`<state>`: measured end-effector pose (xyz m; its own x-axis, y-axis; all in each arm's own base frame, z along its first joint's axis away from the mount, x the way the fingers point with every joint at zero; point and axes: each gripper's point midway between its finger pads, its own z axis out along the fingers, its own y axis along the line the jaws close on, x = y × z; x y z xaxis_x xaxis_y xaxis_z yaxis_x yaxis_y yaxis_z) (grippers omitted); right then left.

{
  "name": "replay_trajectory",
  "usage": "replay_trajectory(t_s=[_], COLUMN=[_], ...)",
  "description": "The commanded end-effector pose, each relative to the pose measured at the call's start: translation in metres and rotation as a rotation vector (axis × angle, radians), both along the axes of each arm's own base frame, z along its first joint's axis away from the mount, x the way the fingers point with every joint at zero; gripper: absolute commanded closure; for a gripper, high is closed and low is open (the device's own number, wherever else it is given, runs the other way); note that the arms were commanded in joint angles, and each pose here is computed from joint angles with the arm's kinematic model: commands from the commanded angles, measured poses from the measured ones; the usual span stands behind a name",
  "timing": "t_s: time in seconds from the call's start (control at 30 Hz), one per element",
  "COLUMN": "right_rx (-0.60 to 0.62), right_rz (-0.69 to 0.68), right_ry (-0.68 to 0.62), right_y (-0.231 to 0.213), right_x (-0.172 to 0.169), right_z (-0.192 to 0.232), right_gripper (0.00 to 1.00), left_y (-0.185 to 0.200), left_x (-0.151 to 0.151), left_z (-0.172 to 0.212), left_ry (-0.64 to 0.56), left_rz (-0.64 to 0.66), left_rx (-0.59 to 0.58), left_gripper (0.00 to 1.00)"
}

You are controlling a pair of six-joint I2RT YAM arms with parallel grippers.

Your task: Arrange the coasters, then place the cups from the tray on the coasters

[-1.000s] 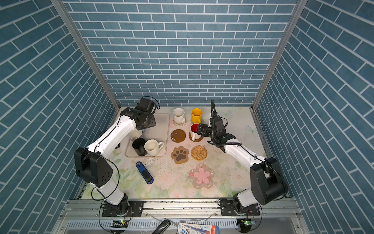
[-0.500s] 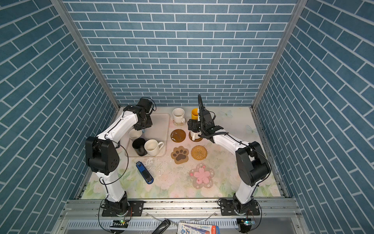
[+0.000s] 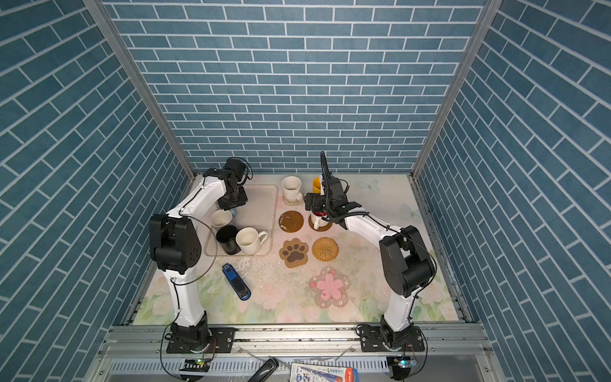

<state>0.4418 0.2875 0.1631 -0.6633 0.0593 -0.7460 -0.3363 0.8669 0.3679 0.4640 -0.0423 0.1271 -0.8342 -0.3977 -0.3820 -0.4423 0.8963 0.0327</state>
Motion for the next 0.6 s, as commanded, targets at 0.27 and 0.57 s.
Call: replay_trajectory(t_s=[0.27, 0.57], right_rx=[-0.013, -0.023], right_rz=[0.037, 0.037], right_ry=[-0.035, -0.023], right_y=[0.009, 0.010], right_x=[0.010, 0.013], right_z=[0.008, 0.000], right_gripper=[0.09, 0.09], left_y=[0.009, 0.013], left_x=[0.000, 0.002], left_z=[-0.014, -0.028], left_ry=[0.054, 0.079], left_rz=[0.007, 0.014], left_rx=[0.008, 0.006], left_gripper=[0.61, 0.54])
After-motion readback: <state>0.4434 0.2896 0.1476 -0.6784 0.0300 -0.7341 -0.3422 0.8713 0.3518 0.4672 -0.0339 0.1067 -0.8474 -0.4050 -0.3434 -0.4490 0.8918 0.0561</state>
